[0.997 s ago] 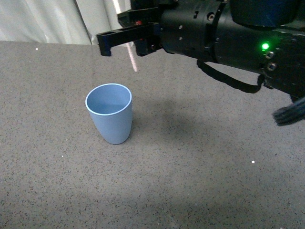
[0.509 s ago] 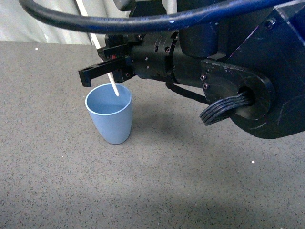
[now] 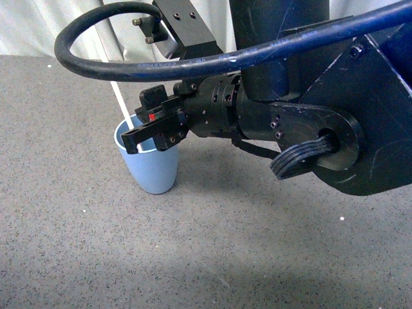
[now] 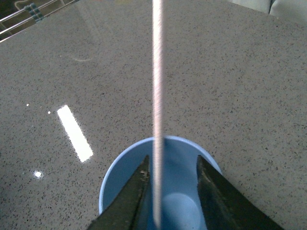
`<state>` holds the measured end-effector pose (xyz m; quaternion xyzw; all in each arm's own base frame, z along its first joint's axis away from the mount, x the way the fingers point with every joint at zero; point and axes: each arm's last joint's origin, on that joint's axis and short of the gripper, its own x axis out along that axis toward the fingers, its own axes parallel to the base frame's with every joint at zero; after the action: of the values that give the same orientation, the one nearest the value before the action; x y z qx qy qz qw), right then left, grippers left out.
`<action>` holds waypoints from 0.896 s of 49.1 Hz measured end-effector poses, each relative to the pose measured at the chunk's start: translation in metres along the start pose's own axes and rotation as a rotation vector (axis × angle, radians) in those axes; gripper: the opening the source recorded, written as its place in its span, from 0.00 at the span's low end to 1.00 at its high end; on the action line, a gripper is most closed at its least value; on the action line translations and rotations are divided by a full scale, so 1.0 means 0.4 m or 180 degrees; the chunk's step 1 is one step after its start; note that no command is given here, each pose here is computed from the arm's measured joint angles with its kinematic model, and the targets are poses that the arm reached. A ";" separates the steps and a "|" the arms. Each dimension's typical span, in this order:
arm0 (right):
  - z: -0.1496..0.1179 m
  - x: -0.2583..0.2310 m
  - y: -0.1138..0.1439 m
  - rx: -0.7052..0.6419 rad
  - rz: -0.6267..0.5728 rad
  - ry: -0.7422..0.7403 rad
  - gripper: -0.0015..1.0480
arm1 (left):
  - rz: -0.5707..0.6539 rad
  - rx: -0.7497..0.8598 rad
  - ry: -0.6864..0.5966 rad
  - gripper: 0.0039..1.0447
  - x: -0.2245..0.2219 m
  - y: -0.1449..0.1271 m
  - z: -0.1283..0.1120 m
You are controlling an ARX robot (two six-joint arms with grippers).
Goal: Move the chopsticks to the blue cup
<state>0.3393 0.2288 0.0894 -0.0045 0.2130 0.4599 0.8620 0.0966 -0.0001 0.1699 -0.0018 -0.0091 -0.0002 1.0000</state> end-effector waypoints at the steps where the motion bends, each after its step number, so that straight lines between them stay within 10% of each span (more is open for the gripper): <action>1: -0.001 -0.003 0.000 0.0005 0.0003 0.0004 0.33 | 0.0000 0.0000 0.0000 0.94 0.000 0.000 0.000; 20: 0.059 -0.128 -0.022 0.0217 -0.0582 -0.0418 0.93 | 0.0000 0.0000 0.0000 0.94 0.000 0.000 0.000; 44: 0.005 -0.517 -0.067 0.0509 -0.2864 -0.0247 0.91 | 0.0000 0.0000 0.0000 0.94 0.000 0.000 0.000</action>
<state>0.2607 0.0502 0.1628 -0.0128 0.1923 0.0218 0.9810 0.0966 -0.0001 0.1699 -0.0018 -0.0091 -0.0002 1.0000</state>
